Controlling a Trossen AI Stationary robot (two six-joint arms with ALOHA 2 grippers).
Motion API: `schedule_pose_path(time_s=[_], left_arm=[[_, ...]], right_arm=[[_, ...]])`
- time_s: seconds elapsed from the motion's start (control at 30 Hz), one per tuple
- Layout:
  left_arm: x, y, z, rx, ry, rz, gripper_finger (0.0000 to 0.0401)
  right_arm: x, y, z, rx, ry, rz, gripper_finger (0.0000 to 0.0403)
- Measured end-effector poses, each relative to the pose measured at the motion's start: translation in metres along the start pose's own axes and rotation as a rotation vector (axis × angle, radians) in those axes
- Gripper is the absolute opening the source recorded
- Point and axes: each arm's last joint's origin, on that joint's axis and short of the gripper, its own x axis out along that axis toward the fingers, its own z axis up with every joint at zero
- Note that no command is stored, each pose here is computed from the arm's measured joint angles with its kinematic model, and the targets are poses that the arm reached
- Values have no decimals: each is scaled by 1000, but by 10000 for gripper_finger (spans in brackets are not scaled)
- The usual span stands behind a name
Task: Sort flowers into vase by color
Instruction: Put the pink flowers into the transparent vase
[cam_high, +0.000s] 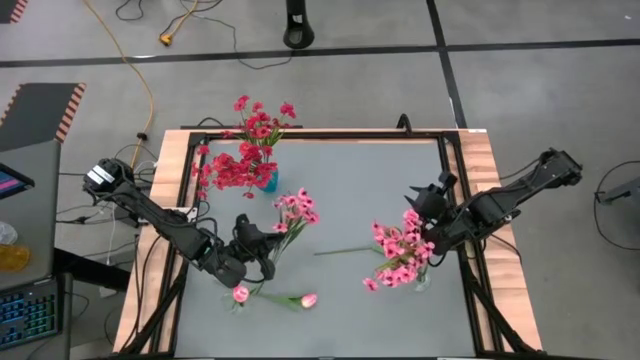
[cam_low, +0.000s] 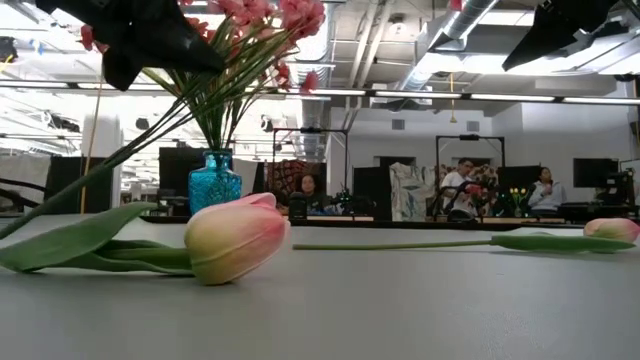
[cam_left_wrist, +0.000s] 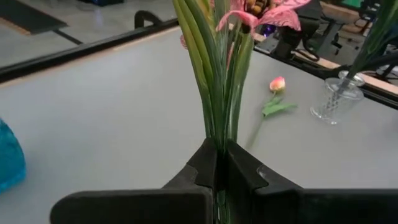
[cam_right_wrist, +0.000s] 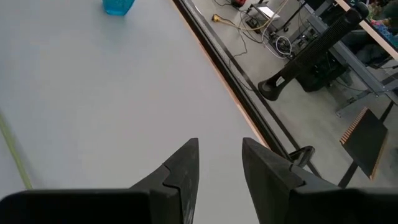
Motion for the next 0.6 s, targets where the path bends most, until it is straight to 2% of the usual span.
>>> schedule_pose_path(time_s=[0.6], left_arm=[[2,-10,18,71,-126,-39,2]], right_arm=[[-15,-37,-12,39,12,57,148]])
